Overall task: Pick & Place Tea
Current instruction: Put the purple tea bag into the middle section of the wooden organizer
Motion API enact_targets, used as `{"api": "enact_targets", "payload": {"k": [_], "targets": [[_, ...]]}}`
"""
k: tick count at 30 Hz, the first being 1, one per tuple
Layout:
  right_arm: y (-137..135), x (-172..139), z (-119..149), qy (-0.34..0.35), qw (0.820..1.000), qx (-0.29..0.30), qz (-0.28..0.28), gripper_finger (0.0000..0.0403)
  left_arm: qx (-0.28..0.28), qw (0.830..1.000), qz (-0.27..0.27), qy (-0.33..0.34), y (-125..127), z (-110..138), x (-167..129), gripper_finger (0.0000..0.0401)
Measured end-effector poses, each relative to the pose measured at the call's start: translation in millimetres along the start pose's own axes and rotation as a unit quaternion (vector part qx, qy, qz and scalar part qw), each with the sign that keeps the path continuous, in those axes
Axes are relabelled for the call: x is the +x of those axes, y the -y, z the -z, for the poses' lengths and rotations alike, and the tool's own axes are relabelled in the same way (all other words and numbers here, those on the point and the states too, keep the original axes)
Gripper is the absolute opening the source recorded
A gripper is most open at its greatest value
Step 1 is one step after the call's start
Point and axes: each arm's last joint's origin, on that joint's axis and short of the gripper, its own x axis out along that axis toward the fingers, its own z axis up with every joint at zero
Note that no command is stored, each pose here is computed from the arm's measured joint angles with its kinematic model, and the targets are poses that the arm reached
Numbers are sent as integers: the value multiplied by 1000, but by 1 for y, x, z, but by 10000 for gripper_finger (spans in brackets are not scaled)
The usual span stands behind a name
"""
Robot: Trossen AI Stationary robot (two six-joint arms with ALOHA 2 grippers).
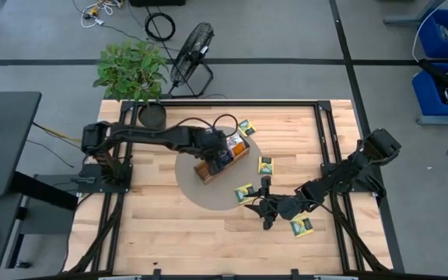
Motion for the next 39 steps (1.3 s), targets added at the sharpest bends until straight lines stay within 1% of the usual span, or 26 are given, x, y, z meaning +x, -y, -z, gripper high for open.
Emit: {"api": "enact_targets", "payload": {"k": [2, 6, 10, 12, 16, 18, 22, 28, 31, 34, 37, 39], "targets": [[1, 1, 0, -1, 1000, 3, 2, 168, -1, 1000, 7, 5, -1, -5, -1, 1], [2, 2, 1, -6, 1000, 7, 3, 168, -9, 1000, 22, -6, -7, -7, 1, 1], [2, 2, 2, -7, 1000, 9, 4, 168, -22, 999, 12, -19, -17, -7, 3, 1], [2, 2, 2, -7, 1000, 10, 4, 168, -26, 999, 17, -20, -20, -8, 3, 1], [2, 2, 2, -10, 1000, 9, 3, 168, -22, 998, 48, -44, -17, -5, 9, 1], [3, 2, 2, -10, 1000, 9, 4, 168, -20, 997, 54, -47, -14, -4, 14, 2], [4, 3, 3, -13, 1000, 11, 6, 168, -18, 996, 50, -77, -13, 0, 29, 2], [4, 3, 3, -12, 1000, 13, 6, 168, -19, 996, 45, -74, -16, -1, 39, 2], [5, 3, 3, -13, 1000, 14, 7, 168, -25, 995, 76, -59, -16, -6, 39, 2], [5, 4, 3, -15, 1000, 14, 8, 168, -50, 991, 108, -58, -20, -15, 34, 2], [5, 4, 4, -18, 1000, 17, 8, 168, -72, 990, 109, -59, -25, -17, 33, 2], [5, 4, 4, -19, 1000, 18, 8, 168, -74, 988, 119, -58, -27, -20, 31, 2]]}}
